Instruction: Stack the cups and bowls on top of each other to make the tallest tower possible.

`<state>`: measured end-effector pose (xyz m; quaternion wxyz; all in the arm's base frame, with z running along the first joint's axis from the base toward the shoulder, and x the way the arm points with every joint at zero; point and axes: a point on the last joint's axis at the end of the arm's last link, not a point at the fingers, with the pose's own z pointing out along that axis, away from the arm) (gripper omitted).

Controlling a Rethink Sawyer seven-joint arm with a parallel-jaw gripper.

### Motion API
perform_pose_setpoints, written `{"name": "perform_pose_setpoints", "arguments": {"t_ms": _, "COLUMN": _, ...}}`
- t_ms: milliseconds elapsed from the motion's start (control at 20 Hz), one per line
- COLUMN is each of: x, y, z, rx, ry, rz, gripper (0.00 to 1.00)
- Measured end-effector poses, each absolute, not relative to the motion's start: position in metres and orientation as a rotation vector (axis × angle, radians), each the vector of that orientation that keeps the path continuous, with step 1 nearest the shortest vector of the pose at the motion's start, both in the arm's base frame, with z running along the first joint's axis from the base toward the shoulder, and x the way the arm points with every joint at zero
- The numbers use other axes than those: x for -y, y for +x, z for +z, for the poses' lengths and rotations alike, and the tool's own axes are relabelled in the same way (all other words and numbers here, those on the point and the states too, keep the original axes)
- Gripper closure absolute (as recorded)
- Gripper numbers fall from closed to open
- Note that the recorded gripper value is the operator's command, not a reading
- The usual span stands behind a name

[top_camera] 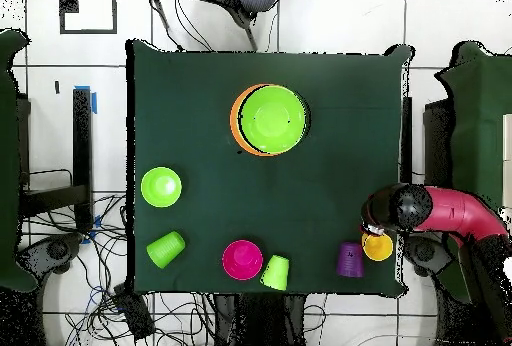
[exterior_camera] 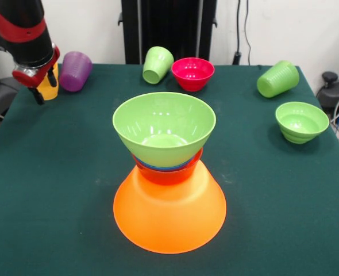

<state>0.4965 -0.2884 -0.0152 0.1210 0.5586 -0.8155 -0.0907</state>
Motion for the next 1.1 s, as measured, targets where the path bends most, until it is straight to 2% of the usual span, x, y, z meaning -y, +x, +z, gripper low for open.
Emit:
{"name": "perform_pose_setpoints", "arguments": {"t_ms": 600, "x": 0.293, "y": 0.501, "z": -0.005, "rx": 2.386, "ry": 1.633, "rz": -0.235, "gripper": 0.0}}
{"name": "perform_pose_setpoints", "arguments": {"t_ms": 1100, "x": 0.3, "y": 0.515, "z": 0.058, "rx": 2.44, "ry": 1.647, "rz": -0.151, "gripper": 0.0}}
